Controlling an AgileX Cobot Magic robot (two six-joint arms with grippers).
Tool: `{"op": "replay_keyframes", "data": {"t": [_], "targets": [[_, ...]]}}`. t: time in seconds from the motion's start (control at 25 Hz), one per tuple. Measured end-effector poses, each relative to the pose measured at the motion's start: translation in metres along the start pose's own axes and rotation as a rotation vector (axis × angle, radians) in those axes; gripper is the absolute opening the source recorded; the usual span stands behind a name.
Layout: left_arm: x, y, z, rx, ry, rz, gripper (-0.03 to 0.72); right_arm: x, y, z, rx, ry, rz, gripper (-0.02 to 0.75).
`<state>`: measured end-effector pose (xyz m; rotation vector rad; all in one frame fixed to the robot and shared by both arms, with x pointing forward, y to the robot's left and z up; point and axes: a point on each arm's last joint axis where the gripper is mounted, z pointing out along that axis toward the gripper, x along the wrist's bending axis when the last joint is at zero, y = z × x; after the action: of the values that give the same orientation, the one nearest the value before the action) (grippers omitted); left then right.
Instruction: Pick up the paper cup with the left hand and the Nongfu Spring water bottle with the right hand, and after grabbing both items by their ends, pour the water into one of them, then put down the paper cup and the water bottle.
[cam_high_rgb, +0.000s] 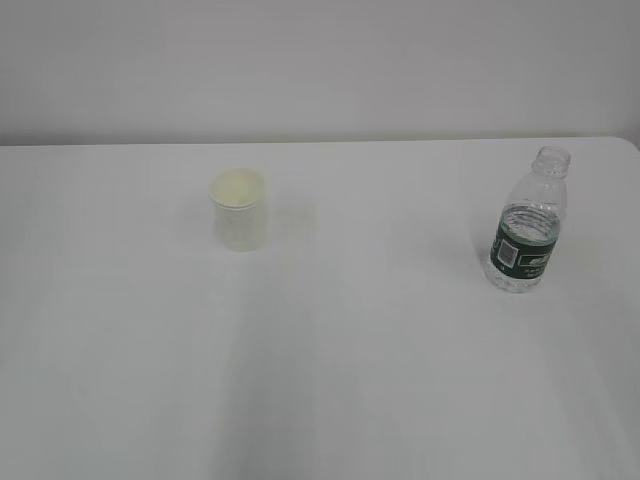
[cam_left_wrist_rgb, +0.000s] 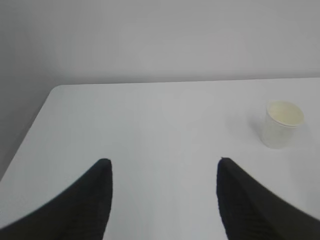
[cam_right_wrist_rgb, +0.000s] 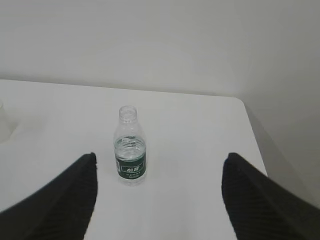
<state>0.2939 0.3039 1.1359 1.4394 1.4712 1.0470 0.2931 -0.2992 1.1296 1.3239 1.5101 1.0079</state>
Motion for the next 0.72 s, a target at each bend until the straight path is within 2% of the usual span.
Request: {"op": "replay_keyframes", "data": {"t": [0.24,0.44,0.72], "targets": [[-0.005,0.013,0.028,-0.012,-0.047,-0.049,0.47,0.0,0.005,0.0,-0.051,0.0,0.0,0.59],[-0.006,0.023,0.048,-0.052,-0.05,-0.056,0.47,0.0,0.013,0.002,-0.125,0.001,-0.001,0.59],[-0.007,0.037,0.061,-0.171,-0.052,-0.062,0.47,0.001,0.025,0.017,-0.184,0.007,-0.005,0.59]]}}
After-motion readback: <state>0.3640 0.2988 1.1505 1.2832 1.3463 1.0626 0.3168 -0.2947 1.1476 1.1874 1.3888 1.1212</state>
